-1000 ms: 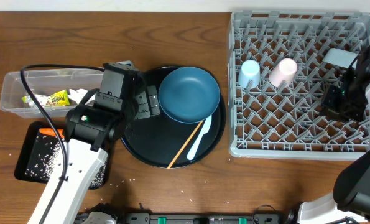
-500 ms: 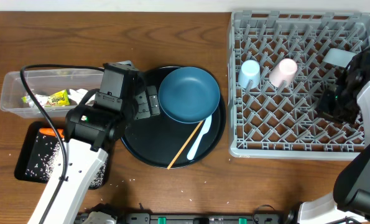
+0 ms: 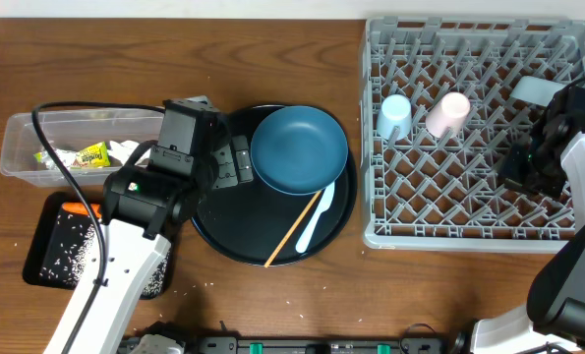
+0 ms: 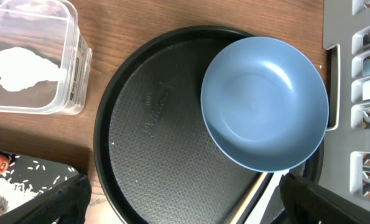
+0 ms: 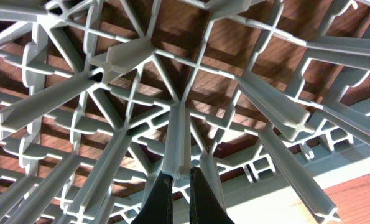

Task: Sort waste into correct bins and load items into the dishwasher rack
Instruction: 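Withdraw the right gripper from the bowl over the rack, then move the right gripper to the blue plate's rim on the black tray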

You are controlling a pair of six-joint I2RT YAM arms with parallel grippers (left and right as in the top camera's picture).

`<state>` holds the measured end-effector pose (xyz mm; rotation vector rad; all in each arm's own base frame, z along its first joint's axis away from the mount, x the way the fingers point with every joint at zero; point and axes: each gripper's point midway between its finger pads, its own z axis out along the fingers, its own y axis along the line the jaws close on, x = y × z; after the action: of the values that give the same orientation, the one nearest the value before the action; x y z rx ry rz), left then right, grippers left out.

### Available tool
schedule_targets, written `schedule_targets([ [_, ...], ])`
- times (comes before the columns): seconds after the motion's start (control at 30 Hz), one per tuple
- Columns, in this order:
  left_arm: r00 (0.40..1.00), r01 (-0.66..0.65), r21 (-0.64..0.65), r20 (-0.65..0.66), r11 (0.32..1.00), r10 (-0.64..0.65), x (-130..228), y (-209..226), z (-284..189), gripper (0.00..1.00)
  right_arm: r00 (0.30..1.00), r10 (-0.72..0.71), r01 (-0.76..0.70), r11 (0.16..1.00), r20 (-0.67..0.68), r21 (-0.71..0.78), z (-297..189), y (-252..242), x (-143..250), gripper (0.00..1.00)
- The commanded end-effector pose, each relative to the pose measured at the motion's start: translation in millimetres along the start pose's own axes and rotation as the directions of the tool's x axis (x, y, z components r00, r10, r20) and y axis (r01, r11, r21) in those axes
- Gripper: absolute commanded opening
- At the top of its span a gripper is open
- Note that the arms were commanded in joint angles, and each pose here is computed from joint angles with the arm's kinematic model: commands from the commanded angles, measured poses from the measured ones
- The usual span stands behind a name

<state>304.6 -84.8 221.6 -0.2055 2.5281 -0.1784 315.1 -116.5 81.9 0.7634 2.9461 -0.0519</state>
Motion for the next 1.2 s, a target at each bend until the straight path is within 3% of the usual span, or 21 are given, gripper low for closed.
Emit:
schedule_targets([
  [0.0,1.000,-0.006,-0.010,0.006,1.000,0.006,-1,2,0,0.98,0.999,-0.003,0.002,1.000,0.045,0.023,2,-1,-11,0.01],
  [0.27,1.000,-0.006,-0.010,0.006,1.000,0.006,-1,2,0,0.98,0.999,-0.003,0.002,1.000,0.049,0.017,2,0,-12,0.02],
  [0.37,1.000,-0.006,-0.010,0.006,1.000,0.006,-1,2,0,0.98,0.999,-0.003,0.003,1.000,0.045,0.001,0,3,-11,0.20],
  [0.4,1.000,-0.006,-0.010,0.006,1.000,0.006,-1,2,0,0.98,0.999,-0.003,0.003,1.000,0.045,-0.001,-2,3,-12,0.36],
  [0.5,1.000,-0.006,-0.010,0.006,1.000,0.006,-1,2,0,0.98,0.998,-0.003,0.003,1.000,0.060,-0.004,-17,4,-19,0.52],
  [0.63,1.000,-0.006,-0.010,0.006,1.000,0.006,-1,2,0,0.98,0.995,-0.018,0.024,0.998,0.098,-0.058,-53,15,-34,0.57],
  [0.7,1.000,-0.006,-0.010,0.006,1.000,0.006,-1,2,0,0.98,0.989,-0.088,0.107,0.982,0.123,-0.155,-77,35,-39,0.57],
  [0.8,1.000,-0.006,-0.010,0.006,1.000,0.006,-1,2,0,0.98,0.958,-0.223,0.273,0.903,0.181,-0.331,-109,77,-36,0.57],
  [0.93,1.000,-0.006,-0.010,0.006,1.000,0.006,-1,2,0,0.98,0.869,-0.396,0.495,0.714,0.298,-0.495,-141,136,-18,0.58],
  [1.17,1.000,-0.006,-0.010,0.006,1.000,0.006,-1,1,0,0.98,0.734,-0.532,0.678,0.538,0.422,-0.500,-155,214,8,0.56],
])
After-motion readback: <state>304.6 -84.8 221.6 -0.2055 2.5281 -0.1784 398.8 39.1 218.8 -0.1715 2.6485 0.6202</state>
